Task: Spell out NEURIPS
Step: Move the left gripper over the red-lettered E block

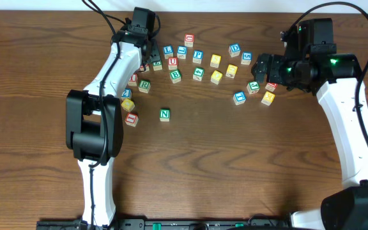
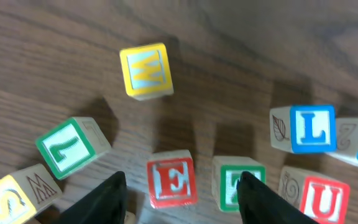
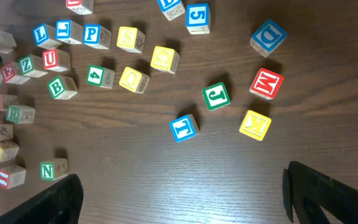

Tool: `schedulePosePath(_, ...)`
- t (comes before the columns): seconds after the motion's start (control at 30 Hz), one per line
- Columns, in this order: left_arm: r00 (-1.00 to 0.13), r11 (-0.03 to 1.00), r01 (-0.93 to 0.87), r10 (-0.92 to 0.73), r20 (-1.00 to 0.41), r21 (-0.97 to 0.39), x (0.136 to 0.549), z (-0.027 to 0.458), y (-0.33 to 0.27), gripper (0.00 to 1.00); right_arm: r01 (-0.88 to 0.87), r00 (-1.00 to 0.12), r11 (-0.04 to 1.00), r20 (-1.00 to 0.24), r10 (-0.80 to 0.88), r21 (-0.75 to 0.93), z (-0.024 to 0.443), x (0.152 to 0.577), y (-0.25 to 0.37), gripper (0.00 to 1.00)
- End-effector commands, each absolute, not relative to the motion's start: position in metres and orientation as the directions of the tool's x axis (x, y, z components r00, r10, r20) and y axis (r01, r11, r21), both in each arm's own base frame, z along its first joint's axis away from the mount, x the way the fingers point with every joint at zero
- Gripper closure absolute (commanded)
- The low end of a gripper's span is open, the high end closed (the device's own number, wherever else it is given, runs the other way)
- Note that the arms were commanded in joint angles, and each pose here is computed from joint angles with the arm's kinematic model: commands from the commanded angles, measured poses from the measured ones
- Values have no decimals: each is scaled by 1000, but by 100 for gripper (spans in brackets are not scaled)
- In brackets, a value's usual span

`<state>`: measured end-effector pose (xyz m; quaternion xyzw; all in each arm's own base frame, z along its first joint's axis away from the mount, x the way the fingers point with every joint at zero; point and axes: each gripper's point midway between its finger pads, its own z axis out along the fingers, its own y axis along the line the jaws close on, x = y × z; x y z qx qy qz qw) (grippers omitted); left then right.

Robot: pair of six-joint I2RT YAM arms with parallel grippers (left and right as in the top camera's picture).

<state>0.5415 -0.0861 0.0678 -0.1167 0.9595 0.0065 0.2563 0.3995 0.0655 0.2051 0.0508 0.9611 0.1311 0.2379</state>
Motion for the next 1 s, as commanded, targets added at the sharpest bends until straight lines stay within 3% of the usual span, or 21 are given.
schedulePosePath(0.0,-824,963,-269,-233,-517,-5,549,63,-74,45,35,-874,960,-457,164,279,211,402,67,1)
schedulePosePath(0.97,-856,972,-237,-207,-473,4,553,25,-67,46,35,-874,960,-457,164,279,211,402,67,1)
